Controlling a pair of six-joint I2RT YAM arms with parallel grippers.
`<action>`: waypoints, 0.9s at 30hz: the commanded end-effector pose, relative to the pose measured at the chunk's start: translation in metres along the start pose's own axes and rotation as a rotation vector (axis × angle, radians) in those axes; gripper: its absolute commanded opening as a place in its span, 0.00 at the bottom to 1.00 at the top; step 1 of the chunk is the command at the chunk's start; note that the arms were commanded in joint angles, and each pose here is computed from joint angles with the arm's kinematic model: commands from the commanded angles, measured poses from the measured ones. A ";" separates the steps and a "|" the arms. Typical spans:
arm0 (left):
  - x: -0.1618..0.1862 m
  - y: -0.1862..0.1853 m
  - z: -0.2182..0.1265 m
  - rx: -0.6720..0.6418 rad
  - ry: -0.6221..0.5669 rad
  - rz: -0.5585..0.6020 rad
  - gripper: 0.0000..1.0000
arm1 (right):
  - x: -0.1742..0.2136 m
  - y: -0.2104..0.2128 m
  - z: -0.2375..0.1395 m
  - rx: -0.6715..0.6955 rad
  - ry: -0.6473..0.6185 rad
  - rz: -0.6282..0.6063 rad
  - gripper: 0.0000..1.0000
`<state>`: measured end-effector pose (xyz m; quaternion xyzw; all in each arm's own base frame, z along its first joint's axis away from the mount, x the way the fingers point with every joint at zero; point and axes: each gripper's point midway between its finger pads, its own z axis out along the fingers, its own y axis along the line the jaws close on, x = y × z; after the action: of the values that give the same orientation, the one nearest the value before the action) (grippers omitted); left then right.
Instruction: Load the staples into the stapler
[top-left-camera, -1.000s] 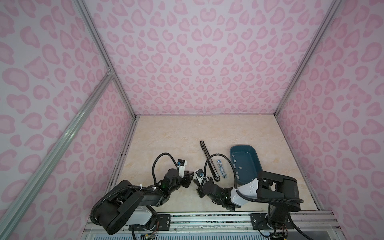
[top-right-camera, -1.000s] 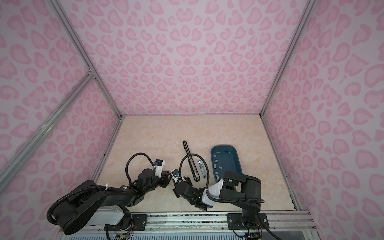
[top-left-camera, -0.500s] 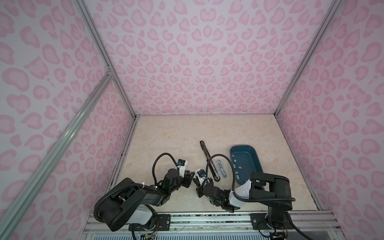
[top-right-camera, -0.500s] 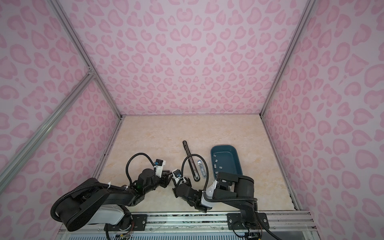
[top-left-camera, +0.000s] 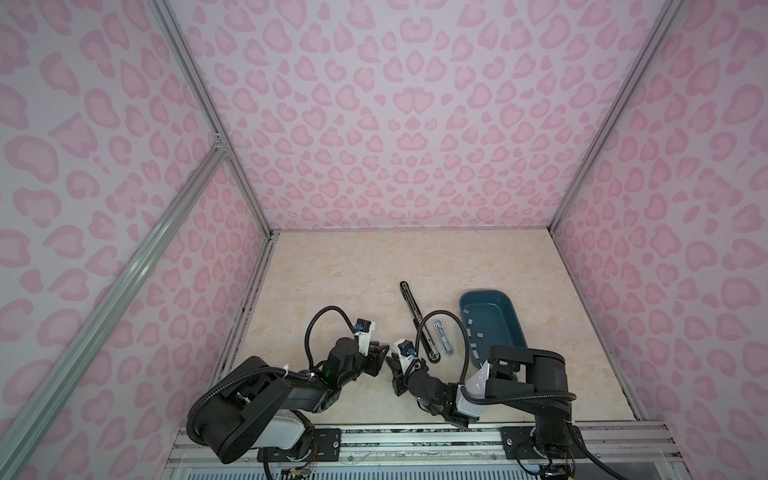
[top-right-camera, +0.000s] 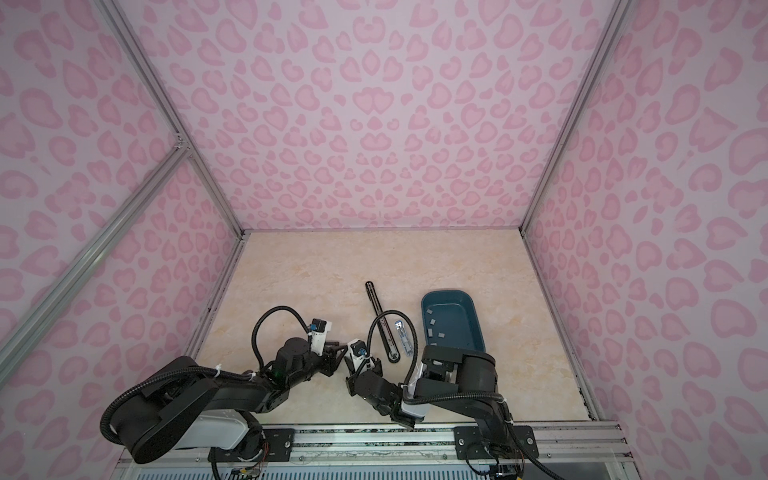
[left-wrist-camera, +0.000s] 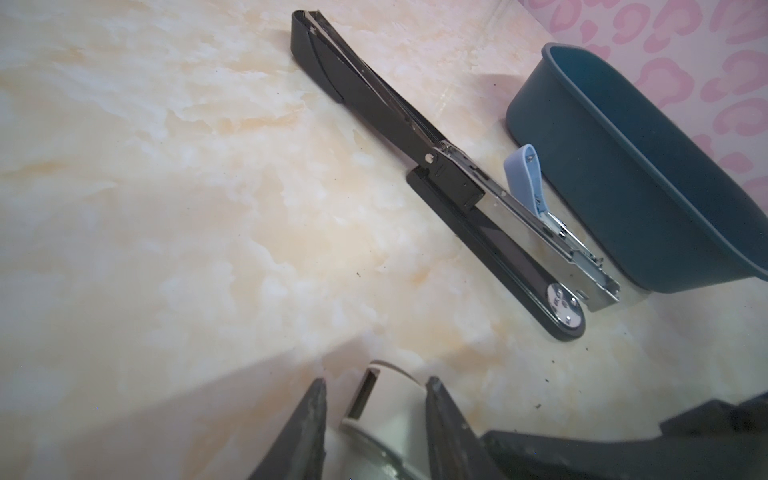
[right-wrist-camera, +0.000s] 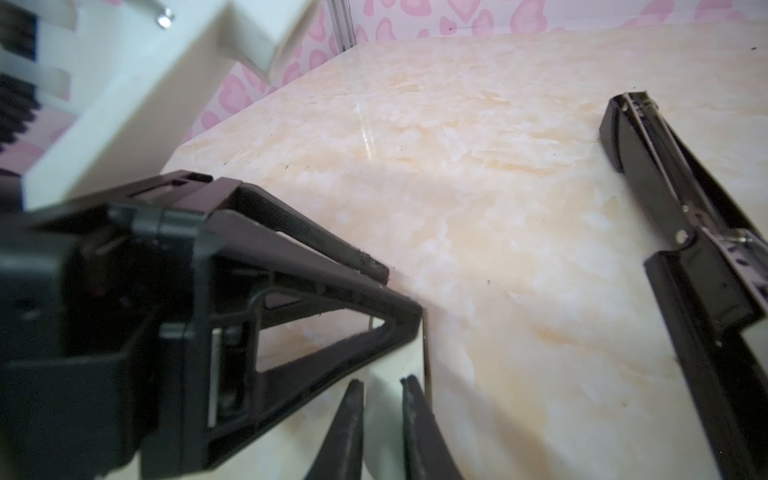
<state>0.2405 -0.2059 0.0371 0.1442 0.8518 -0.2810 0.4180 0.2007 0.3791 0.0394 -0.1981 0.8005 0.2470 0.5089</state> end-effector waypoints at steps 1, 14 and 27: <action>0.008 0.006 -0.002 -0.030 0.034 0.009 0.40 | 0.037 -0.014 -0.006 0.051 0.189 -0.143 0.26; -0.018 0.006 -0.009 -0.069 -0.031 0.002 0.50 | 0.014 -0.009 -0.011 0.061 0.199 -0.180 0.41; -0.035 0.012 -0.025 -0.121 -0.092 0.000 0.57 | 0.005 -0.006 -0.001 0.050 0.179 -0.166 0.39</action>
<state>0.2492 -0.1875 0.0699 0.1152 0.8464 -0.2466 0.4577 0.1976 0.3743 0.0339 -0.2744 0.8297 0.1667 0.4566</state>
